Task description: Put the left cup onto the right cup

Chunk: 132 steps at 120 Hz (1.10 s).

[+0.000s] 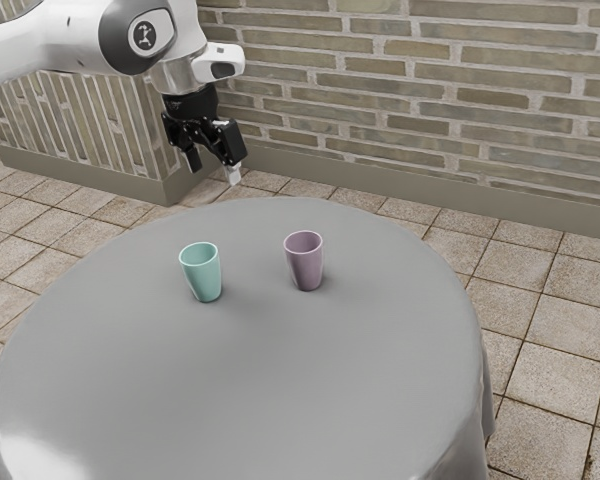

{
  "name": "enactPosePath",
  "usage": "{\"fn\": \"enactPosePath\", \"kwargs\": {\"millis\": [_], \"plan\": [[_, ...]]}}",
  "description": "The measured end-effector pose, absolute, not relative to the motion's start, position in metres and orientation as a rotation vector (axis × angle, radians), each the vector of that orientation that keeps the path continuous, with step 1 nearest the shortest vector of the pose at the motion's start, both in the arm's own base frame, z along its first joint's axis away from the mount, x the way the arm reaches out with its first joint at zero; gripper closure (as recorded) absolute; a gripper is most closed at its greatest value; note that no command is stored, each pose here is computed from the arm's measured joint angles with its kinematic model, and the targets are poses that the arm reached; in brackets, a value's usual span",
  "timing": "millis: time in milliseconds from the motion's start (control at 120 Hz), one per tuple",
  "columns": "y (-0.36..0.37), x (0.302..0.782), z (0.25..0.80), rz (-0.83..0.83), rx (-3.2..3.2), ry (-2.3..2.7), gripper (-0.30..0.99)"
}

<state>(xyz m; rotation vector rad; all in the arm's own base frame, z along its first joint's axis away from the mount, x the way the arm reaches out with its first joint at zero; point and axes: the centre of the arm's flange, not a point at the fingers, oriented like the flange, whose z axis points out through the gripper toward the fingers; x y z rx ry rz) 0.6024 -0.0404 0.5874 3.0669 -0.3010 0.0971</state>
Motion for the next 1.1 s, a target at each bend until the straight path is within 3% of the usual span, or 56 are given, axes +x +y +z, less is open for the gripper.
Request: {"fn": "enactPosePath", "kwargs": {"millis": [400, 750, 1100], "plan": [[-0.040, 0.601, 0.582, 0.080, 3.066, -0.308, 0.00], [-0.030, 0.574, 0.538, -0.052, 3.059, -0.277, 0.00], [0.013, 0.586, 0.505, -0.029, 3.084, -0.161, 0.00]]}}
